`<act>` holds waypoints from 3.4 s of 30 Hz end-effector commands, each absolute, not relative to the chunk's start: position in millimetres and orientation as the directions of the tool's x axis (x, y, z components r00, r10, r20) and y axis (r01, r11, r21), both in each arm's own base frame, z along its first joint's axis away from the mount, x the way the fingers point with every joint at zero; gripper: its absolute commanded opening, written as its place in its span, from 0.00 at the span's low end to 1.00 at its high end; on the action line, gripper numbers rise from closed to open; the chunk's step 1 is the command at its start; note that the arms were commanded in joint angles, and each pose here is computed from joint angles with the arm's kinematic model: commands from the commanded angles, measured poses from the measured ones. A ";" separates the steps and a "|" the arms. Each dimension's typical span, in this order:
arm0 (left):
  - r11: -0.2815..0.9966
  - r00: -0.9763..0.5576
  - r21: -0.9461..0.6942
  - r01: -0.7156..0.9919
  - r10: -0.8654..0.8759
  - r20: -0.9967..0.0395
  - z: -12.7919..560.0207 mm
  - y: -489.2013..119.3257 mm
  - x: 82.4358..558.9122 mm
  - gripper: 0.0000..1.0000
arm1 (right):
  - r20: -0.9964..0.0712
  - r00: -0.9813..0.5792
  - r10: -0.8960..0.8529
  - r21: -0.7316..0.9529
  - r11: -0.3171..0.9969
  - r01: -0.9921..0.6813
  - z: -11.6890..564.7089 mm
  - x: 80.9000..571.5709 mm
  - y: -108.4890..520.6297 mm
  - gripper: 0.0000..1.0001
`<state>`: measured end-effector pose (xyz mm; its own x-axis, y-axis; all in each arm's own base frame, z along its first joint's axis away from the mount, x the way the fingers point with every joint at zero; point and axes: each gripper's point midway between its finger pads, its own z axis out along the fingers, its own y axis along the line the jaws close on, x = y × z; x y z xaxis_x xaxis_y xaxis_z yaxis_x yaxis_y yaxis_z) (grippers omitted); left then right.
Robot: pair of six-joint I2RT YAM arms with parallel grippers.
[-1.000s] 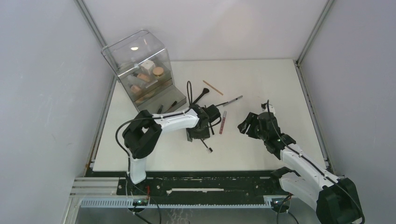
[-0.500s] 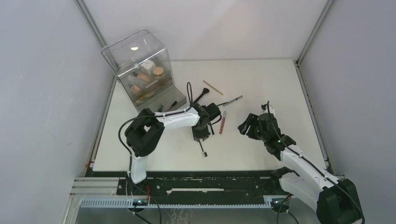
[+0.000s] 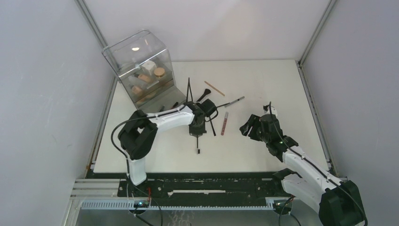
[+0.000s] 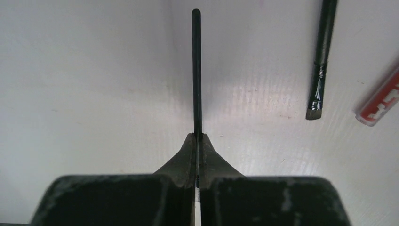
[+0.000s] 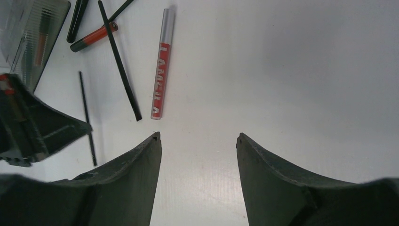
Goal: Organize the makeup
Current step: Pick up the makeup brush from the center of the board, then place the makeup brush in the drawer, then pick up the makeup brush from the center of the board, then place the makeup brush in the drawer.
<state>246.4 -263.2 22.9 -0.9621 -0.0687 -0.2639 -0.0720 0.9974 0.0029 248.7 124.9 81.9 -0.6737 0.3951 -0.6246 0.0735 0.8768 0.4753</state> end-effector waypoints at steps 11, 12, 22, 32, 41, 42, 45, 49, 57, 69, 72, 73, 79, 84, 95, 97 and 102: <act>0.795 -0.676 0.603 0.060 0.477 -0.562 190.8 -140.9 364.5 0.00 | -0.634 -0.651 0.417 0.510 0.859 0.053 90.5 259.7 131.5 0.67; 0.779 -0.670 0.626 0.041 0.486 -0.561 195.1 -134.6 370.8 0.00 | -0.633 -0.653 0.415 0.508 0.859 0.053 89.9 259.0 131.4 0.67; 0.609 -0.694 0.790 -0.075 0.537 -0.480 190.0 -78.5 425.0 0.06 | -0.638 -0.648 0.416 0.495 0.866 0.069 90.9 255.2 124.5 0.67; 0.752 -0.667 0.653 -0.084 0.444 -0.598 207.9 -106.3 423.4 0.55 | -0.648 -0.634 0.422 0.476 0.874 0.096 92.8 249.1 114.5 0.67; 0.982 -0.702 -0.037 0.186 0.107 -0.704 186.0 -236.8 358.5 0.62 | -0.674 -0.612 0.414 0.462 0.883 0.089 98.6 257.7 112.6 0.67; 0.978 -0.711 -0.082 0.191 0.081 -0.699 182.2 -249.5 353.5 0.62 | -0.677 -0.610 0.411 0.459 0.884 0.086 99.7 258.3 112.2 0.67; 0.976 -0.741 -0.140 0.169 0.032 -0.671 167.5 -277.4 343.5 0.62 | -0.682 -0.608 0.406 0.455 0.887 0.082 102.8 258.7 111.5 0.67; 0.978 -0.767 -0.180 0.101 -0.038 -0.641 152.6 -306.3 335.1 0.62 | -0.681 -0.612 0.403 0.443 0.892 0.095 101.3 254.7 107.7 0.67; 0.973 -0.828 -0.231 0.009 -0.122 -0.547 98.8 -338.7 326.8 0.72 | -0.684 -0.610 0.399 0.434 0.896 0.100 101.1 251.7 104.1 0.67; 0.991 -0.835 -0.119 -0.060 -0.115 -0.539 49.9 -335.2 344.7 0.53 | -0.672 -0.619 0.407 0.446 0.890 0.101 96.8 249.7 105.5 0.67; 0.994 -0.842 -0.089 -0.063 -0.101 -0.530 39.9 -335.4 350.4 0.49 | -0.675 -0.616 0.405 0.444 0.890 0.098 97.9 249.6 105.1 0.67; 0.994 -0.844 -0.084 -0.065 -0.100 -0.526 36.4 -335.7 351.4 0.48 | -0.674 -0.618 0.405 0.443 0.891 0.100 97.2 249.1 104.7 0.67; 0.995 -0.860 -0.078 -0.068 -0.098 -0.501 23.9 -336.6 349.2 0.31 | -0.673 -0.616 0.409 0.448 0.888 0.101 98.1 249.6 105.1 0.67; 0.995 -0.834 -0.042 -0.086 -0.095 -0.543 40.4 -318.8 348.9 0.20 | -0.668 -0.624 0.407 0.450 0.888 0.097 95.9 250.3 107.1 0.67; 0.987 -0.591 0.106 0.121 0.158 -0.791 170.0 -275.9 371.5 0.00 | -0.661 -0.629 0.409 0.459 0.883 0.092 94.5 252.8 110.6 0.67; 0.940 -0.522 0.207 0.270 0.324 -0.789 186.2 -269.7 370.1 0.00 | -0.662 -0.628 0.408 0.457 0.884 0.093 94.6 252.5 110.1 0.67; 0.725 -0.426 0.641 0.254 0.678 -0.598 201.7 -202.5 383.7 0.04 | -0.663 -0.629 0.407 0.461 0.883 0.087 95.0 253.9 111.5 0.67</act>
